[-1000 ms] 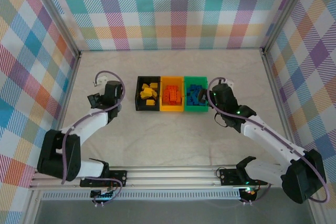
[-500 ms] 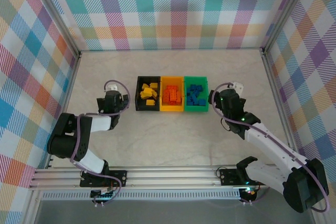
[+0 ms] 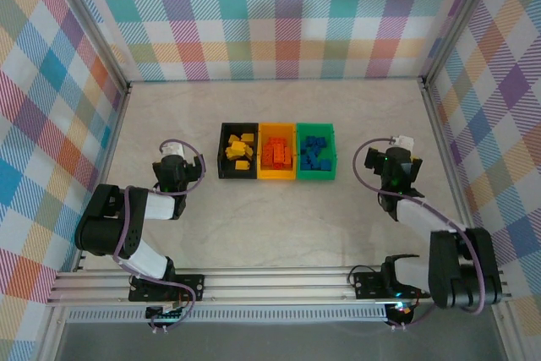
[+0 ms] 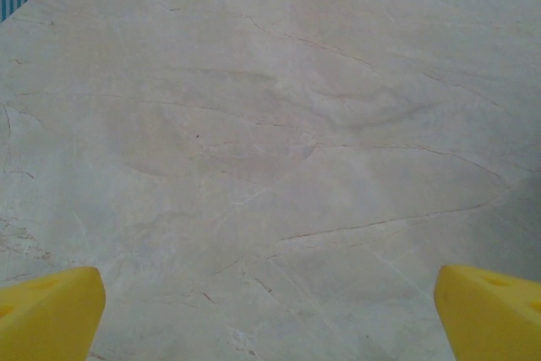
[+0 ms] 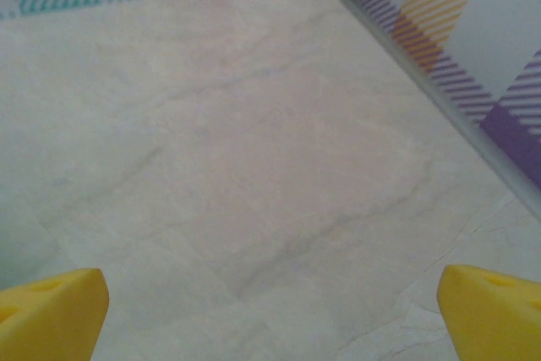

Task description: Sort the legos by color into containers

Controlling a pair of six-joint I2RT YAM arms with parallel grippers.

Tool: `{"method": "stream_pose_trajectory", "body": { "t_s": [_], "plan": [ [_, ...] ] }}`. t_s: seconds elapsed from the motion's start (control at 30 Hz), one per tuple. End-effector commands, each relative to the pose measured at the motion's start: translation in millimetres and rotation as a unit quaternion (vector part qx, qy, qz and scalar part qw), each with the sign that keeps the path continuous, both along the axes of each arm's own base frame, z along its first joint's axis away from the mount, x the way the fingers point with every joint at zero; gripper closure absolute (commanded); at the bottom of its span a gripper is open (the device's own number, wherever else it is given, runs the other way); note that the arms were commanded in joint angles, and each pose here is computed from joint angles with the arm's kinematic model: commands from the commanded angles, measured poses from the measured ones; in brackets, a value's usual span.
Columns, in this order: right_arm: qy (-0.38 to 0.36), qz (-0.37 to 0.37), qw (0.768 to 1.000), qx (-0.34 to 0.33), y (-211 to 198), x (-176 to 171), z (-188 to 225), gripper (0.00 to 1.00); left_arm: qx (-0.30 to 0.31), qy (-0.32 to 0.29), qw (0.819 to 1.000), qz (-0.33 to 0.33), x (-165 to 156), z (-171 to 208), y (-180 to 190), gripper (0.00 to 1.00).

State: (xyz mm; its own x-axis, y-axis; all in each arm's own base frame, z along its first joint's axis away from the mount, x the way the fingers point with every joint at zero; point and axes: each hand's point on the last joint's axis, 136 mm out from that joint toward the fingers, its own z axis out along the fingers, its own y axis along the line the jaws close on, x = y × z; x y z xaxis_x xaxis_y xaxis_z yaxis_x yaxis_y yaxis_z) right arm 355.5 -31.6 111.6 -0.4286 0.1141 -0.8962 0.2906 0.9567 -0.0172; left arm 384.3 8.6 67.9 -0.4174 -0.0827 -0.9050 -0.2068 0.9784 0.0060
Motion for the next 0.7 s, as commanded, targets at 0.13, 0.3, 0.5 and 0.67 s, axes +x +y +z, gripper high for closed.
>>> {"method": "stream_pose_trajectory", "body": {
  "t_s": [0.13, 0.3, 0.5, 0.67],
  "plan": [
    [-0.065, 0.105, 0.992, 0.033, 28, 38, -3, 0.0, -0.008, -0.028, 1.0, 0.001, 8, 15, 1, 0.0],
    [-0.046, 0.151, 0.987, 0.036, 43, 42, -21, 0.0, -0.008, -0.028, 1.0, 0.001, 8, 14, 1, 0.0],
    [-0.052, 0.152, 0.986, 0.034, 43, 41, -19, 0.0, -0.008, -0.028, 1.0, 0.001, 8, 14, 1, 0.0],
    [-0.051, 0.152, 0.987, 0.034, 43, 41, -20, 0.0, -0.008, -0.028, 1.0, 0.001, 8, 14, 1, 0.0]
  ]
}}
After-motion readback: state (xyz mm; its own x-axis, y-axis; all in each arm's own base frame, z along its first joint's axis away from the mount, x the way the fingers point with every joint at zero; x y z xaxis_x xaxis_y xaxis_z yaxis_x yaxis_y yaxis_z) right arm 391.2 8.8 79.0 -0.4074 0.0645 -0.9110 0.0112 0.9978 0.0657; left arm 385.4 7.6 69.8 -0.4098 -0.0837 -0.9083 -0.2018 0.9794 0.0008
